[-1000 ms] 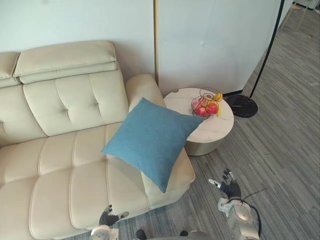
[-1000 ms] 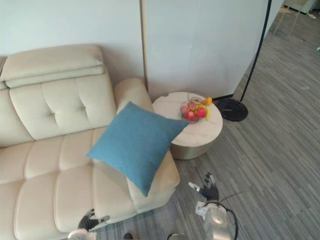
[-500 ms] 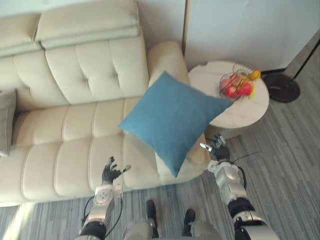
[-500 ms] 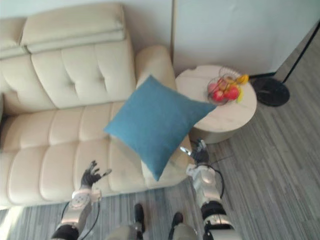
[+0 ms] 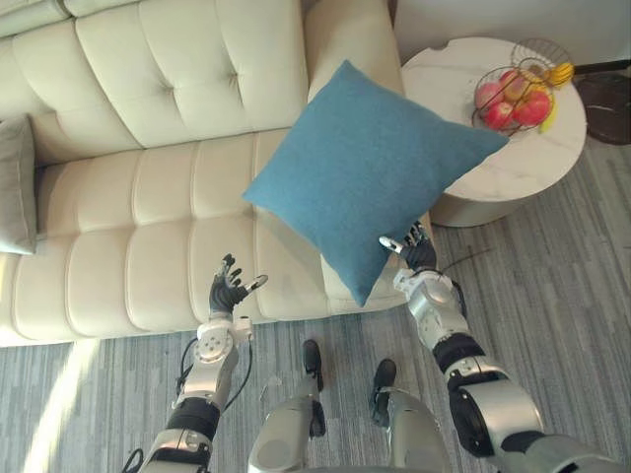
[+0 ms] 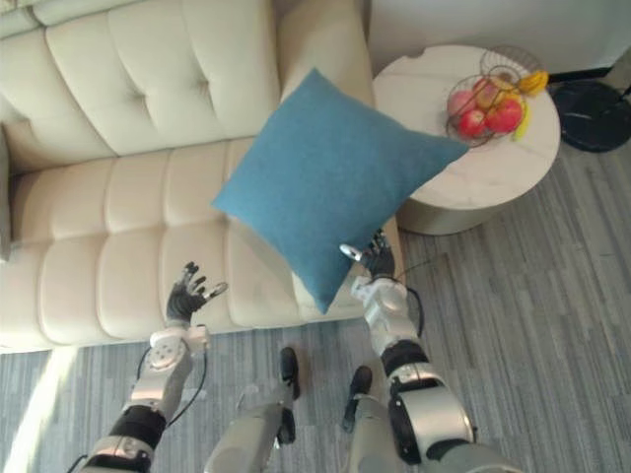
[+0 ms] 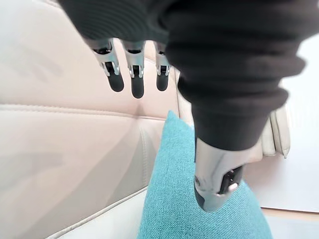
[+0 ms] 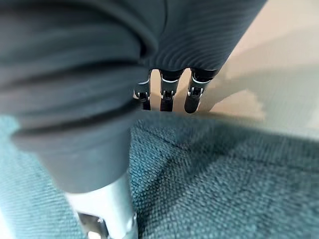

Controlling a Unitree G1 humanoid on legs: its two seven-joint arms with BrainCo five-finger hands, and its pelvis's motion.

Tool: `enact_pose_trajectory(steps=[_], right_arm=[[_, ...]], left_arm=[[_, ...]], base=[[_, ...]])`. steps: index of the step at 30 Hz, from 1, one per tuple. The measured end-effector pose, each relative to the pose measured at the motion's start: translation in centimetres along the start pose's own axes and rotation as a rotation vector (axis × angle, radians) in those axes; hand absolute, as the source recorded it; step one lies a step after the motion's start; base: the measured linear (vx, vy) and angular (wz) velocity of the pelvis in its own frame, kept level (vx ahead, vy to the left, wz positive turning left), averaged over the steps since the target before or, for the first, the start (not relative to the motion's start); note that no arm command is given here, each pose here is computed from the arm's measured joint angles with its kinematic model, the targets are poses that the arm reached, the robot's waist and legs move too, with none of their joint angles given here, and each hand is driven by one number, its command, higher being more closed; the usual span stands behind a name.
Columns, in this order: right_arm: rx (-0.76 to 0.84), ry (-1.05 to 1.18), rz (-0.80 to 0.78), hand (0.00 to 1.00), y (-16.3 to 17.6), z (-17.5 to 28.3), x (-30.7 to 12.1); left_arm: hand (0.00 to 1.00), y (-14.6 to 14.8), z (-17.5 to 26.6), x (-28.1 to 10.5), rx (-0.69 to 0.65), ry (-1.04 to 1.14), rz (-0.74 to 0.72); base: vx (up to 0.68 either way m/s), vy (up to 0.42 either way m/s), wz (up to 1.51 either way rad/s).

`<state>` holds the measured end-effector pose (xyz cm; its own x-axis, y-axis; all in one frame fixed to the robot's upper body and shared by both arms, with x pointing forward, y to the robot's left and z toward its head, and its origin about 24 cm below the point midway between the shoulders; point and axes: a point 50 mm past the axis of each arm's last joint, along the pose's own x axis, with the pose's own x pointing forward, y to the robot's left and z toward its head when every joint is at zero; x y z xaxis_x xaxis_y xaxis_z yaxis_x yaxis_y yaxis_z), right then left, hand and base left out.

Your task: Pick up cushions and gather them together orderly.

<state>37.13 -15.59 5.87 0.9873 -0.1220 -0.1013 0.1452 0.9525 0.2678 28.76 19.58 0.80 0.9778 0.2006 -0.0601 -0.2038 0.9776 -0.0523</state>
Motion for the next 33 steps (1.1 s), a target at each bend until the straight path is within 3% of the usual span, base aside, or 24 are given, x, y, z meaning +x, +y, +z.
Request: enact_pose_trajectory(steps=[15, 26, 33], right_arm=[[-0.035, -0.118, 0.036, 1.0, -0.2, 3.2, 0.4], [-0.08, -0.004, -0.01, 1.0, -5.9, -3.8, -5.7], [-0.231, 0.131, 0.005, 1.0, -8.4, -7.6, -9.5]], left_arm=[[0.0, -0.2, 0.9, 0.5, -0.018, -0.034, 0.005], [0.0, 1.8, 1.9, -1.0, -0.049, -0.099, 0.052], [0.0, 5.5, 3.2, -0.8, 0.074, -0.117, 0.04]], base=[[0.0, -0.025, 0.07], [0.03, -0.007, -0.1], [0.06, 0.019, -0.14]])
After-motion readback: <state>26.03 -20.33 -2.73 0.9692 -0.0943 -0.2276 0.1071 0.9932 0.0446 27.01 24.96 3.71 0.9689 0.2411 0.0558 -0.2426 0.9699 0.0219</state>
